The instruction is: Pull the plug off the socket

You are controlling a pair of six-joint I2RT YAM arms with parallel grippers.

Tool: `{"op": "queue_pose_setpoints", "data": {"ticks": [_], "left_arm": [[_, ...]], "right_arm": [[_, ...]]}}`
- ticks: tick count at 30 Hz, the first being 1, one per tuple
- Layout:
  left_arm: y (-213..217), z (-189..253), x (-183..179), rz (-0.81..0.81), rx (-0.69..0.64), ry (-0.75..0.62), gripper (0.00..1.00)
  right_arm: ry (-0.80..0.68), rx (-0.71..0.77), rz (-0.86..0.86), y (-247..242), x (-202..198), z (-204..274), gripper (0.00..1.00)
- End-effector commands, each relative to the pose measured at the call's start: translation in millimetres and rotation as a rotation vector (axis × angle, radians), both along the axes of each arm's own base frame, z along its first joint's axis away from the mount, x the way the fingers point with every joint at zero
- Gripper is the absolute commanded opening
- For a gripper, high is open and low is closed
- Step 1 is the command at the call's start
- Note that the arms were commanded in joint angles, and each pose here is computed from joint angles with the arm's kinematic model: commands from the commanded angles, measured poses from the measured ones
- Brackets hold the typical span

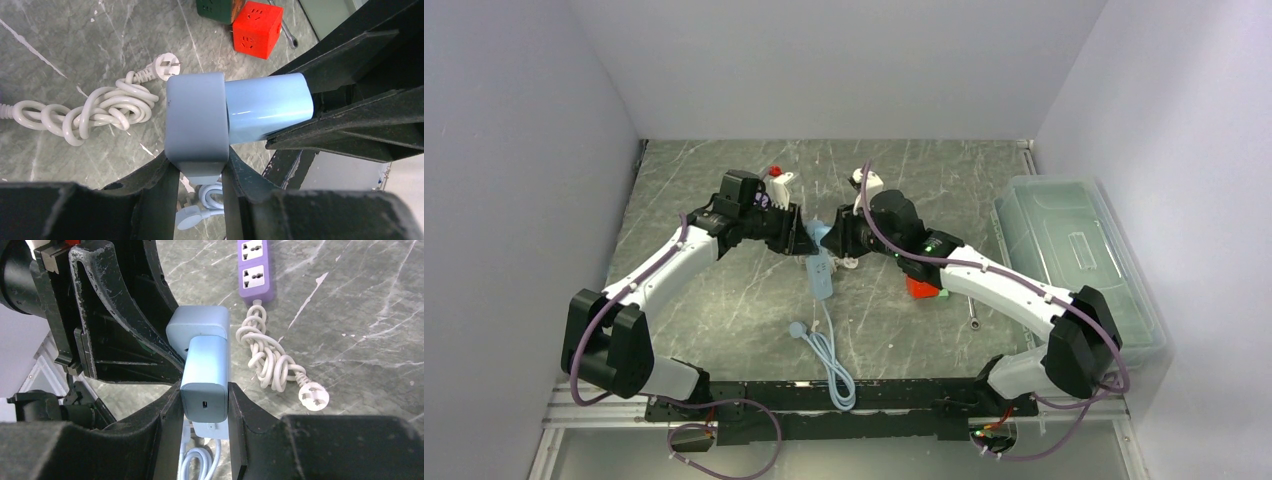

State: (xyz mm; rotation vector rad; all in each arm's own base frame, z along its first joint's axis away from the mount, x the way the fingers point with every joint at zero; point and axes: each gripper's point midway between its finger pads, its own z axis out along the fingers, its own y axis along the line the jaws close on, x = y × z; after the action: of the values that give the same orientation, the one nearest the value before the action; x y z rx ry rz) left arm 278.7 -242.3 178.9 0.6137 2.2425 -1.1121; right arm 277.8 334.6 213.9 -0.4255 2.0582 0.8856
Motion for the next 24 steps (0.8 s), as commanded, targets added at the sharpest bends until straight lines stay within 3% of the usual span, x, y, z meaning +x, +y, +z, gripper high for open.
{"op": "queue_pose_setpoints", "data": {"ticks": [1, 7, 12, 19, 24], "left_arm": [[-3, 9, -3, -0.022, -0.003, -0.011, 0.0], [6, -11, 7, 0.054, 0.083, 0.048, 0.0], [5, -15, 8, 0.051, 0.081, 0.068, 0.0], [1, -5, 4, 0.013, 0.041, 0.035, 0.0], [-2, 0, 0, -0.015, 0.018, 0.019, 0.0]], "right_arm": [[-0.091, 0.036, -0.054, 6, 6, 32, 0.0], [-0.172, -0.143, -0.16, 13, 1, 27, 0.0], [-0.189, -0.201, -0.192, 16, 0, 23, 0.0], [-0.143, -0.124, -0.125, 15, 0, 25, 0.0], [-0.02, 0.056, -0.015, 8, 7, 23, 0.0]]}}
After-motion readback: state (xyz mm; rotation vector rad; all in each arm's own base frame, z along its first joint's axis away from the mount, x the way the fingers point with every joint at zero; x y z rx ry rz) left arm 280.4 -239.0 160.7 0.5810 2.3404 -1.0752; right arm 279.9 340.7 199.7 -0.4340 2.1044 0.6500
